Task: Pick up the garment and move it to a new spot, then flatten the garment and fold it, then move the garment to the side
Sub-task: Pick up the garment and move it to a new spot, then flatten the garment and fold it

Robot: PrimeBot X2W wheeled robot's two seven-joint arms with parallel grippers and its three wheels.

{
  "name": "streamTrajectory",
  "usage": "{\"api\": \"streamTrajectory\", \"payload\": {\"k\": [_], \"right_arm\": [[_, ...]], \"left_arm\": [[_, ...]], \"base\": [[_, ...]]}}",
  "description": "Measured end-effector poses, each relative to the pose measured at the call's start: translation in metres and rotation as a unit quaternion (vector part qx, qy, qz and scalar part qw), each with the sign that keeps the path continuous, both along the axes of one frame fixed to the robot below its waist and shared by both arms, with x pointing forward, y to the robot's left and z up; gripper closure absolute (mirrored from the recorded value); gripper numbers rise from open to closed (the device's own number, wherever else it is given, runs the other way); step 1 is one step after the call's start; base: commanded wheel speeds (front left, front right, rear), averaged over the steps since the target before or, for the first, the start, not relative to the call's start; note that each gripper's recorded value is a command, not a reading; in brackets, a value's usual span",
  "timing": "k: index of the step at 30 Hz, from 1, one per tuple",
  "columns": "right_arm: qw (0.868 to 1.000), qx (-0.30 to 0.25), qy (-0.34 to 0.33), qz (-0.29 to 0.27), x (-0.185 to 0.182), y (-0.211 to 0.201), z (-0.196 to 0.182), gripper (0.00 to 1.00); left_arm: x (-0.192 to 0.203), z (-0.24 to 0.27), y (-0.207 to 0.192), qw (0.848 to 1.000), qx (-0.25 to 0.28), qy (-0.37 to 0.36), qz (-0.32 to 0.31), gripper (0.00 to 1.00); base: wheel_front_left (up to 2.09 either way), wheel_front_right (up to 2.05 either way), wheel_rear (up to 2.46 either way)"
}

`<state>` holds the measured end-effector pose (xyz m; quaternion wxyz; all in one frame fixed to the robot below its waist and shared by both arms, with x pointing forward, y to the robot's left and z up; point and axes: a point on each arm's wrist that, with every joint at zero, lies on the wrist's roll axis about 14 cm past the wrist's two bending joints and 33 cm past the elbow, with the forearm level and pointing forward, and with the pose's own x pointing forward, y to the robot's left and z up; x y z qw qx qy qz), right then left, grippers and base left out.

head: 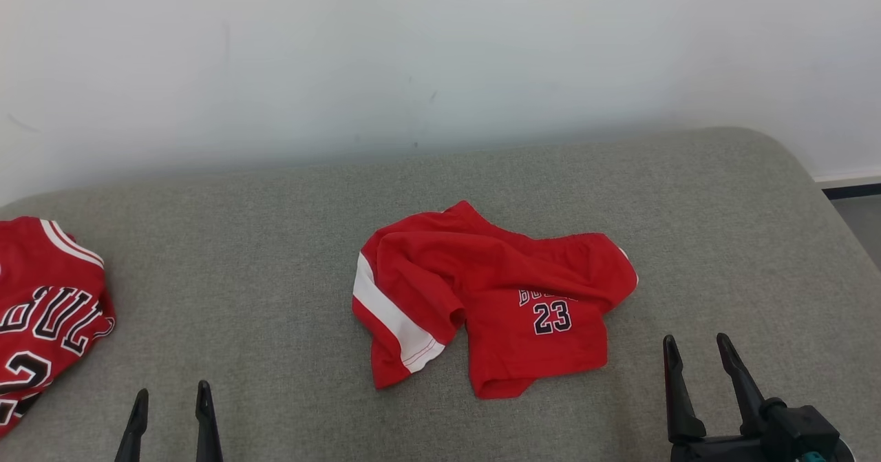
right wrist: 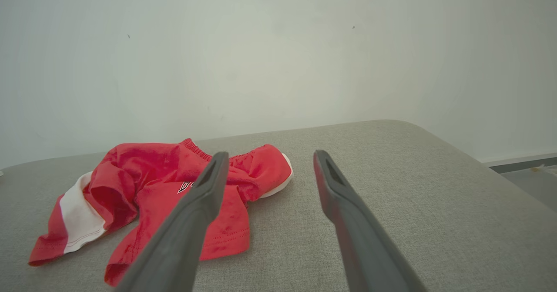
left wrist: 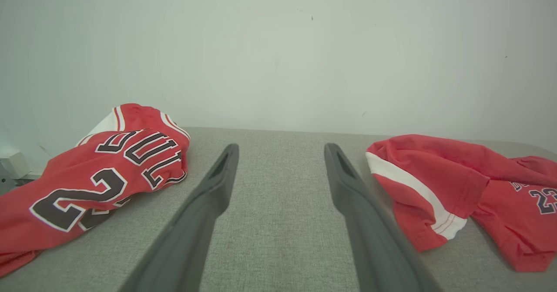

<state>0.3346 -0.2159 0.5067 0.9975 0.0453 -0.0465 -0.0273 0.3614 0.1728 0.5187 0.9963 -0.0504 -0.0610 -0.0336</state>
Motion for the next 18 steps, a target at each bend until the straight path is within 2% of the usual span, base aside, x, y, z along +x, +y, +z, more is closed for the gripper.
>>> {"api": "streamTrajectory", "payload": {"k": [18], "right_arm": [[1.0,0.001,0.004,0.0,0.0001,0.0005,-0.0025,0.0]], "left_arm": [[0.0003,-0.0028,0.0001,1.0,-0.004,0.005,0.004,0.0]], "base": [[0.0,0.0,0.0]]}}
